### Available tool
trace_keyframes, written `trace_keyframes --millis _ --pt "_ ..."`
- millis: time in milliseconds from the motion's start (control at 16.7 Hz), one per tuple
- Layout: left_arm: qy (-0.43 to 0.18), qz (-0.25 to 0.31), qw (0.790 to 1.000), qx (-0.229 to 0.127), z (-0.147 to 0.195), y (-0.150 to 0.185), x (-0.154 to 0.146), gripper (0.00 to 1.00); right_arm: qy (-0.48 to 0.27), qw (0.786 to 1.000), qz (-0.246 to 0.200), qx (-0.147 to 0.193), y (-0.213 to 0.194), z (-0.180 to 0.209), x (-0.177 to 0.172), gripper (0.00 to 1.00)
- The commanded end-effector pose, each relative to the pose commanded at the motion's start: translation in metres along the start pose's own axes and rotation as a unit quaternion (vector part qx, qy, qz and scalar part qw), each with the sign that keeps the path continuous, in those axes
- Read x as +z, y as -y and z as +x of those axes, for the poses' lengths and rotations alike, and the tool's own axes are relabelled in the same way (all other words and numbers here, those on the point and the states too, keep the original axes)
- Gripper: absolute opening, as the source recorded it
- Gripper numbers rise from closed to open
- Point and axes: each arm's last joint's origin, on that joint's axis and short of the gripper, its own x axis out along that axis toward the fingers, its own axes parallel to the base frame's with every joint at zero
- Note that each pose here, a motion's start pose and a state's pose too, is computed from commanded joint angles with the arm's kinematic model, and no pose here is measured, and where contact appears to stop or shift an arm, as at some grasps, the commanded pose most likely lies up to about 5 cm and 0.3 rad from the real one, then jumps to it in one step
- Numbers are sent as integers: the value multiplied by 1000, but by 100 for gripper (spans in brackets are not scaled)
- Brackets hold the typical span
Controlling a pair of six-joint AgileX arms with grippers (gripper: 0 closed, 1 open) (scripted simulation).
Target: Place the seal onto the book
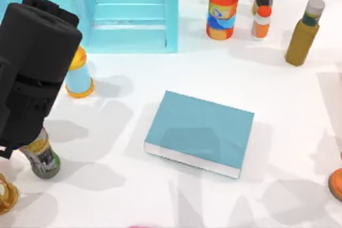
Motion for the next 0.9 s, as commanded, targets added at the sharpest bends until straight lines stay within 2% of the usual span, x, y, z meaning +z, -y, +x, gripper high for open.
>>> trace_keyframes --millis 180,360,600,900 --pt "-25 184 982 8 10 -49 21 100 0 1000 0 0 0 0 0 100" --pt "-26 317 948 -13 16 -102 33 100 0 1000 0 0 0 0 0 100" --pt "45 405 908 -97 19 -151 41 100 0 1000 0 0 0 0 0 100" --pt "147 465 849 -204 24 -179 38 100 0 1000 0 0 0 0 0 100"
